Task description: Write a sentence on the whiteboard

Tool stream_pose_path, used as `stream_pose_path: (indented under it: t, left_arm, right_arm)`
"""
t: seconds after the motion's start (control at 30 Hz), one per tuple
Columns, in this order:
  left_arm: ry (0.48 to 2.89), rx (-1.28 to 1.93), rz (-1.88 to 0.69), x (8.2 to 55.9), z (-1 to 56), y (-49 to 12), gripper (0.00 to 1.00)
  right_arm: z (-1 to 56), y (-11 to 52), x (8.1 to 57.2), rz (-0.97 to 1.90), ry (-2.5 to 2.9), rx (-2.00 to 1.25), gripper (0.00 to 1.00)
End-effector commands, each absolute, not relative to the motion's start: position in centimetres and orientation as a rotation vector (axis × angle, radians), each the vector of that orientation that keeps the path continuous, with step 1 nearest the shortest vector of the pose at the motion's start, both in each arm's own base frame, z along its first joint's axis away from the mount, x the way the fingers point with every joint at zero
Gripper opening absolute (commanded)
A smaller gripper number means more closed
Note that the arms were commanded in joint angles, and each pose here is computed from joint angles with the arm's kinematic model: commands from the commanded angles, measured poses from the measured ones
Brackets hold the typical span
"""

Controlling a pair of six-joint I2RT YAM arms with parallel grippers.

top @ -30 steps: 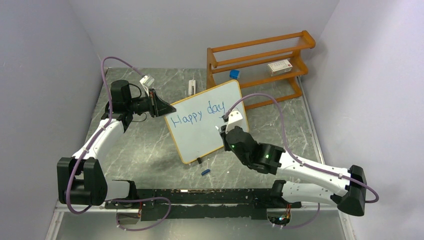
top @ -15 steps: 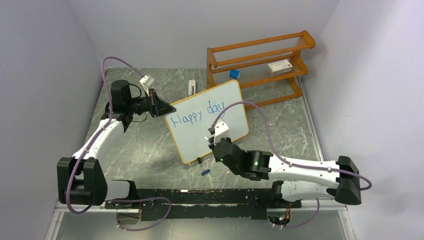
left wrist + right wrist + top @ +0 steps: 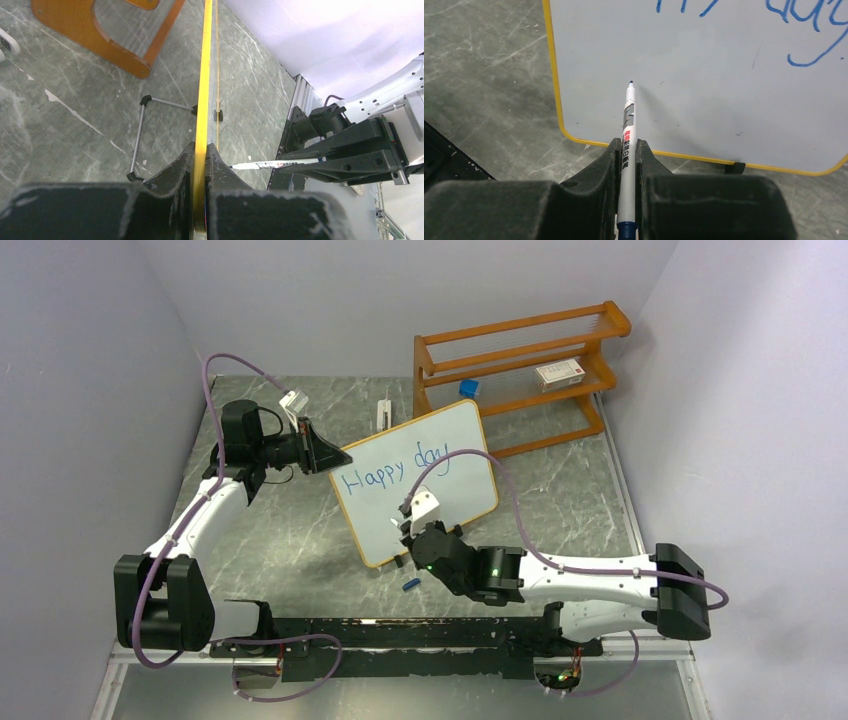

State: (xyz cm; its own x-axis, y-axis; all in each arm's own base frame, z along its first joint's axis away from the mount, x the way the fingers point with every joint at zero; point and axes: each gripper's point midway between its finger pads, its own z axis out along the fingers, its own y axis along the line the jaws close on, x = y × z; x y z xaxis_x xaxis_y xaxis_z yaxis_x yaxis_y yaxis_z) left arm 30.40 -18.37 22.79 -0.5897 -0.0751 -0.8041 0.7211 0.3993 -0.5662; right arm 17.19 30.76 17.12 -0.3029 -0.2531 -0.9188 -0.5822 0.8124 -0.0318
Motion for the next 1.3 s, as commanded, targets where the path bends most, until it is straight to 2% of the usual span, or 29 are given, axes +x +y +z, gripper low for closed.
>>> stream_pose_path:
  t: [0.0, 0.57, 1.07, 1.27]
  left_arm:
    - [1.92, 0.542, -1.245, 30.2, 21.0, -18.6, 0.05]
    - [1.92, 0.545, -1.25, 30.2, 21.1, -18.6, 0.05]
    - [1.917, 0.546, -1.249, 30.2, 21.1, -18.7, 0.05]
    - [1.915, 0.547, -1.248, 30.2, 21.2, -18.7, 0.05]
  right_arm:
    - [18.7, 32.6, 17.3, 0.426, 1.836, -0.607, 0.0]
    - [18.9, 35.6, 17.8, 0.443, 1.8, -0.636, 0.0]
    - [15.5, 32.9, 17.5, 0.312, 1.921, -0.658, 0.0]
    - [16.3, 32.3, 17.6, 0.313, 1.912, -0.629, 0.0]
